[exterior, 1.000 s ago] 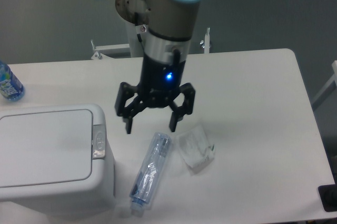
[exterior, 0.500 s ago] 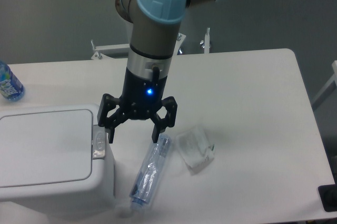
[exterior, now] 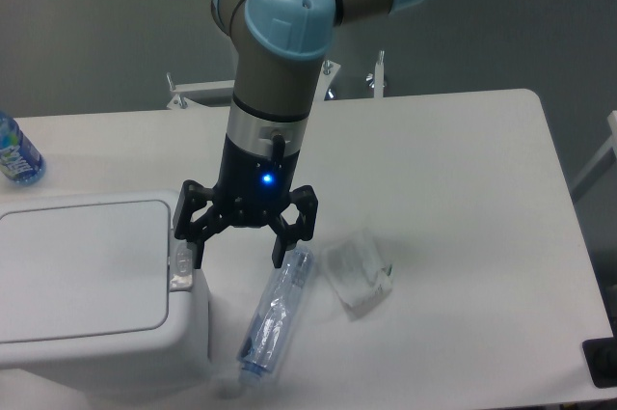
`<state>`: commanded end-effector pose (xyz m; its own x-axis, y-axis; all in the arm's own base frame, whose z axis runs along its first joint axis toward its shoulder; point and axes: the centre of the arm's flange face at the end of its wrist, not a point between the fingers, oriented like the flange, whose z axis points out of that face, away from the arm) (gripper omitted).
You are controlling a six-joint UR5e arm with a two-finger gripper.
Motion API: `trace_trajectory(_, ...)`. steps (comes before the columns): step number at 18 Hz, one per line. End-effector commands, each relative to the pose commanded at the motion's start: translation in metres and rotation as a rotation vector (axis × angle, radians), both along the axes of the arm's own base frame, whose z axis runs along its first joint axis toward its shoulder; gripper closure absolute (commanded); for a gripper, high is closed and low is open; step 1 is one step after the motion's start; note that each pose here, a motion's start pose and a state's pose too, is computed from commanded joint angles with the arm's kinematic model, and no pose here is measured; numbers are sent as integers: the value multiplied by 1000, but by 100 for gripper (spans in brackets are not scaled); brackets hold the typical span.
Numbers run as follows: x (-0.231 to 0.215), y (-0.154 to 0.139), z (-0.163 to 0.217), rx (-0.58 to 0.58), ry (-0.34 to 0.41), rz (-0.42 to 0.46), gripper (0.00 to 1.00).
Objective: Open the trash can
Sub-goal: 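Push the gripper finger against the lid edge to swing it open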
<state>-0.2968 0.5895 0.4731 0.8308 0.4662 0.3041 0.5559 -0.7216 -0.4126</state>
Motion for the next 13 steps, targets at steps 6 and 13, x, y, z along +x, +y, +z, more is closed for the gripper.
trace_trajectory(6, 1, 2, -3, -3, -3, -3, 0)
trace_trajectory(13, -1, 3, 18, 29, 35, -14, 0)
